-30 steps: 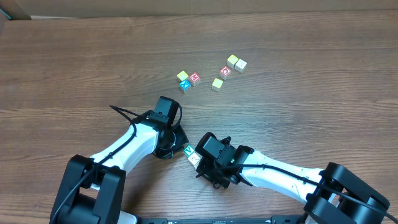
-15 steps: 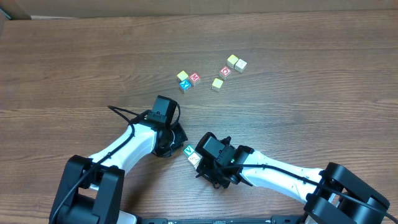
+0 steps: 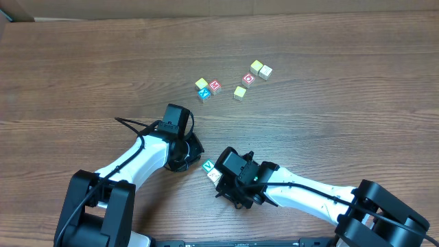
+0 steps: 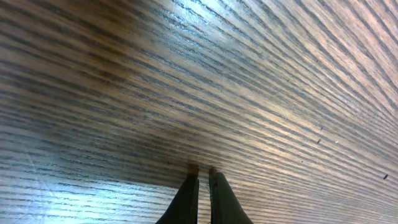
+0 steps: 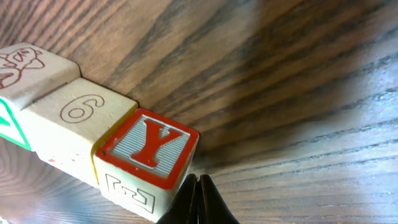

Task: Flip 5 blocks

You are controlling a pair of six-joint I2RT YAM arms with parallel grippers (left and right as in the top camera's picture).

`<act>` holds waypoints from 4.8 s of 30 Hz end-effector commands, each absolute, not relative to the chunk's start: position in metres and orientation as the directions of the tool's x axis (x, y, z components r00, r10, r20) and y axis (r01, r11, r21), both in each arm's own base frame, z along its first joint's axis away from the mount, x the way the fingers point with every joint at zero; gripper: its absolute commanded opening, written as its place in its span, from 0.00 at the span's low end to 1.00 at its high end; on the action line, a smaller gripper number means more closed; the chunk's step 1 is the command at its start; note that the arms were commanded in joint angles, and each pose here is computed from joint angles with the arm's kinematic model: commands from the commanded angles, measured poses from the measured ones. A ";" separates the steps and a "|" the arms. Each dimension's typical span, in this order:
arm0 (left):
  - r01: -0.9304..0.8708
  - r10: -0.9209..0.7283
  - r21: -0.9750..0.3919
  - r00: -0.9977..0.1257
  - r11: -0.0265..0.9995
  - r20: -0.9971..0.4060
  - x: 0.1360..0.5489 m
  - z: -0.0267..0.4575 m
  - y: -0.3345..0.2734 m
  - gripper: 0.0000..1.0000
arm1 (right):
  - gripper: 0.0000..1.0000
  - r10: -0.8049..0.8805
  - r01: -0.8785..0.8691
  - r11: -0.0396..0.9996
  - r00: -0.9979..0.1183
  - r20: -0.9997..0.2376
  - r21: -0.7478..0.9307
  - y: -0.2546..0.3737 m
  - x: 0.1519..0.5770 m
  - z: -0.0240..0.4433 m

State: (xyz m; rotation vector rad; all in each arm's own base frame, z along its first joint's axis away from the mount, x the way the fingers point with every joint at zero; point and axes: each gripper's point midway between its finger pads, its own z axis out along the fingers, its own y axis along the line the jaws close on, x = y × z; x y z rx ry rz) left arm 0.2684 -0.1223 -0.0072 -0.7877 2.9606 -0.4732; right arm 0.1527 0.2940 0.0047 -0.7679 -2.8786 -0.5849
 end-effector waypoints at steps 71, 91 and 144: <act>-0.363 -0.343 -0.224 -0.931 0.905 0.125 0.222 -0.042 -0.137 0.04 | 0.04 0.480 0.505 0.770 -0.861 0.168 0.390 0.304 0.165 0.012; -0.345 -0.322 -0.212 -0.937 0.914 0.136 0.218 -0.042 -0.135 0.04 | 0.04 0.480 0.514 0.769 -0.857 0.189 0.379 0.316 0.158 -0.004; -0.102 -0.088 -0.246 -0.994 0.964 0.070 0.216 -0.042 -0.149 0.04 | 0.04 0.518 0.557 0.716 -0.828 0.214 0.421 0.327 0.164 0.002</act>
